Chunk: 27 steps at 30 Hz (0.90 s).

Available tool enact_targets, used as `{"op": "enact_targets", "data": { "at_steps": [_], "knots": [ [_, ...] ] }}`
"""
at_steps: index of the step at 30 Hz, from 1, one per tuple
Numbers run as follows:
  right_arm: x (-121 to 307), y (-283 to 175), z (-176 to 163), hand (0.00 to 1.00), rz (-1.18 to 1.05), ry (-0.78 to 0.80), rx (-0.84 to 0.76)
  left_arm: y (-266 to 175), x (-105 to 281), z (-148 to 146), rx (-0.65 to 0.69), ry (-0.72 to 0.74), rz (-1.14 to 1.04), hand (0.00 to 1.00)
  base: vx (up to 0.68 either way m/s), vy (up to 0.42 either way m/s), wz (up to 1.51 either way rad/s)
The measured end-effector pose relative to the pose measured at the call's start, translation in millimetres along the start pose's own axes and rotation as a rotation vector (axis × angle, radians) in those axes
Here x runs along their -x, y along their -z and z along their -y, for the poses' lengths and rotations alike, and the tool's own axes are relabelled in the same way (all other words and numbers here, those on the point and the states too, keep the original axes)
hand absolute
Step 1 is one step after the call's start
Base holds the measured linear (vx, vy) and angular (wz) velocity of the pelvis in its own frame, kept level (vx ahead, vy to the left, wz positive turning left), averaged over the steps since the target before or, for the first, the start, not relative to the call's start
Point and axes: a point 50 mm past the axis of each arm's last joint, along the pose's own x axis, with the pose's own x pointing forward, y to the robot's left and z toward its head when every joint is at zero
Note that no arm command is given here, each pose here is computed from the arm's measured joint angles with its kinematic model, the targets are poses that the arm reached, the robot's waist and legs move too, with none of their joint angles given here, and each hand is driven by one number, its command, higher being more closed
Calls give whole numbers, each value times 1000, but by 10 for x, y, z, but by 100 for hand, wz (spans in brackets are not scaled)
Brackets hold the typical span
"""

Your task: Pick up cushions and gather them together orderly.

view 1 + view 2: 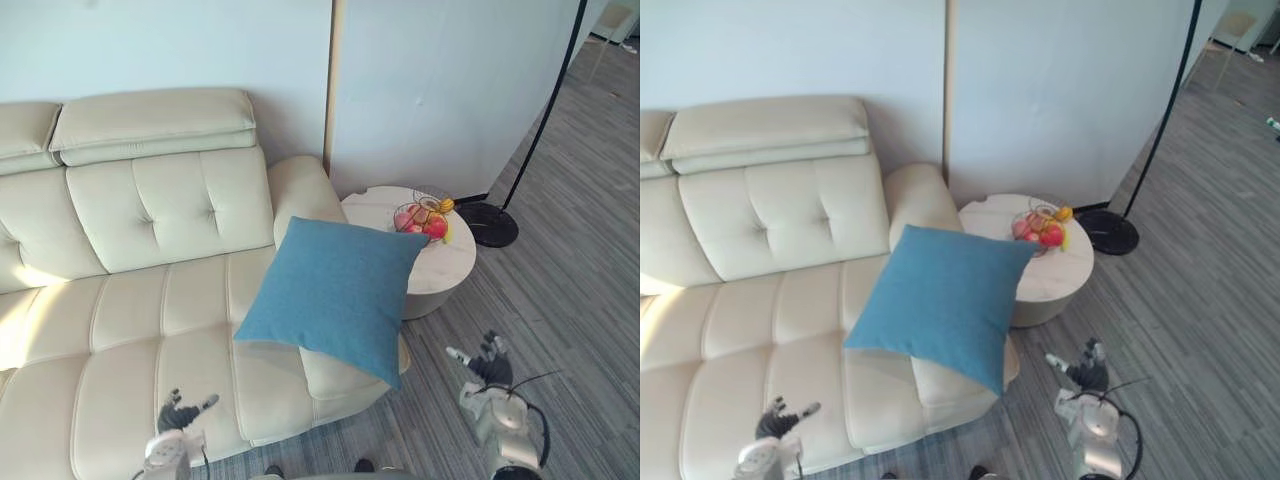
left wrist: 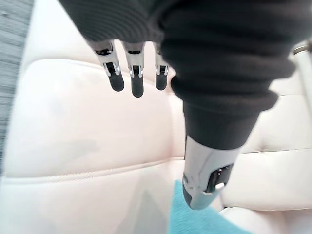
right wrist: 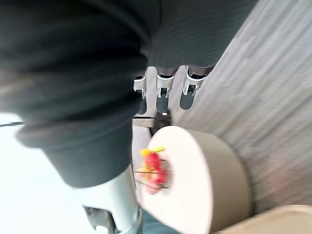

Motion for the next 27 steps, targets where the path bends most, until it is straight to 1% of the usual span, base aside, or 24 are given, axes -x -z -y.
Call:
{"op": "enact_targets", "data": {
  "at_steps": [2,4,6,9,10,12,15,18,22,25,27],
  "knots": [
    [-73,-122,-28,0,39,4,-18,-187,-54,19,25,3,63,0,46,3,2],
    [-157,-270,-125,0,78,-11,-68,-426,-123,67,67,13,139,0,48,1,4],
    [-213,-390,-236,0,108,-43,-103,-626,-177,118,73,34,197,0,48,1,0],
    [-318,-645,-452,0,170,-104,-152,-1095,-271,251,90,61,317,0,9,-4,5],
    [-371,-756,-546,0,191,-127,-174,-1332,-293,324,108,83,380,0,-48,-12,4],
    [-450,-976,-718,0,238,-171,-176,-1772,-297,453,121,122,488,0,-85,-18,0],
    [-551,-1274,-887,0,287,-207,-175,-2288,-264,583,159,146,608,0,-94,-20,-3],
    [-581,-1507,-980,0,328,-211,-226,-2586,-229,668,200,169,657,0,-77,-4,-10],
    [-567,-1710,-1098,0,368,-237,-268,-2906,-122,805,221,203,727,0,-86,25,-17],
    [-525,-1955,-1261,0,419,-278,-301,-3202,23,1021,240,267,787,0,-122,35,-17],
    [-471,-2083,-1404,0,437,-321,-339,-3313,96,1138,269,303,800,0,-137,13,-20]
  ]
}}
